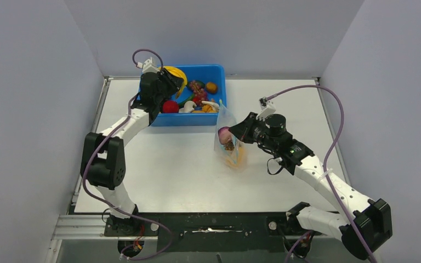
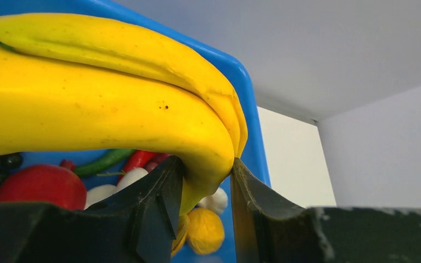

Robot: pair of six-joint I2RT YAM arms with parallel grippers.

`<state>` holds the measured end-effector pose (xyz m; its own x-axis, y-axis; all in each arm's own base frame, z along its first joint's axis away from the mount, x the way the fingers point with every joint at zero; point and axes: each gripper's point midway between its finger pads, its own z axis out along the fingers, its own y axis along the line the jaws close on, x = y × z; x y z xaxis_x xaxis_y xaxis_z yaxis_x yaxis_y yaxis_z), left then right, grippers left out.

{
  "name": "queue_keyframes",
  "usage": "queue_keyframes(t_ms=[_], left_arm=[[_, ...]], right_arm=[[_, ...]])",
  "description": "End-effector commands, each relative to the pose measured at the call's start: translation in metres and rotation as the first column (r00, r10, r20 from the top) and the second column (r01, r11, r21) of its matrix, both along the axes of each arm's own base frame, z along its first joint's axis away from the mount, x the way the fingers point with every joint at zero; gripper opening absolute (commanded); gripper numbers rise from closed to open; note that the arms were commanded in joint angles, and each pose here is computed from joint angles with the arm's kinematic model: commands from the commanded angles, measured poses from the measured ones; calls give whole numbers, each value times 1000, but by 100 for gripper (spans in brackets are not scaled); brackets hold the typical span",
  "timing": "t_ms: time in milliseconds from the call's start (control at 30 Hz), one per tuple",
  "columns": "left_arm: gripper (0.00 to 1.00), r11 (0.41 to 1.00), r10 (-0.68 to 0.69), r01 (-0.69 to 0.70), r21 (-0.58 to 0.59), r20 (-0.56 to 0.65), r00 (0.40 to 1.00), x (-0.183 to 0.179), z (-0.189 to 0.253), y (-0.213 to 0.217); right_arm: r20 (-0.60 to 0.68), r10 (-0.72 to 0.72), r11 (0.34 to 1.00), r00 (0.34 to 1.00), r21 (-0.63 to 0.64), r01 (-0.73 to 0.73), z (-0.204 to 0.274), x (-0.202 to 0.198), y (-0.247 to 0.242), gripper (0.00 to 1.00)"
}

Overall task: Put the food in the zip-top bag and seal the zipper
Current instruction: Pick up the fake fruit from the bin, then place the fake fruit in the zipper food storage bag.

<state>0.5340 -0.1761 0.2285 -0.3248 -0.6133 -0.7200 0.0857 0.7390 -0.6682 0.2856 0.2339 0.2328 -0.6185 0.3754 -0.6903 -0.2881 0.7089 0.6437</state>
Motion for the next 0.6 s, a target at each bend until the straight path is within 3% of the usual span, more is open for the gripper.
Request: queue_keyframes(t_ms=[0,233,567], left_arm=[[5,989,-145,147,-21,62,987,-43,49,-15],[5,956,-281,287,-54,96,955,-127,78,-24],[5,865,-458,477,-154,145,877,-238,107,-50]], right_arm=[[70,41,993,997,106,-48,37,3,13,0],[54,145,961,988,231,-154,45,-6,37,0],[49,140,964,989,221,-147,44,-1,49,0]])
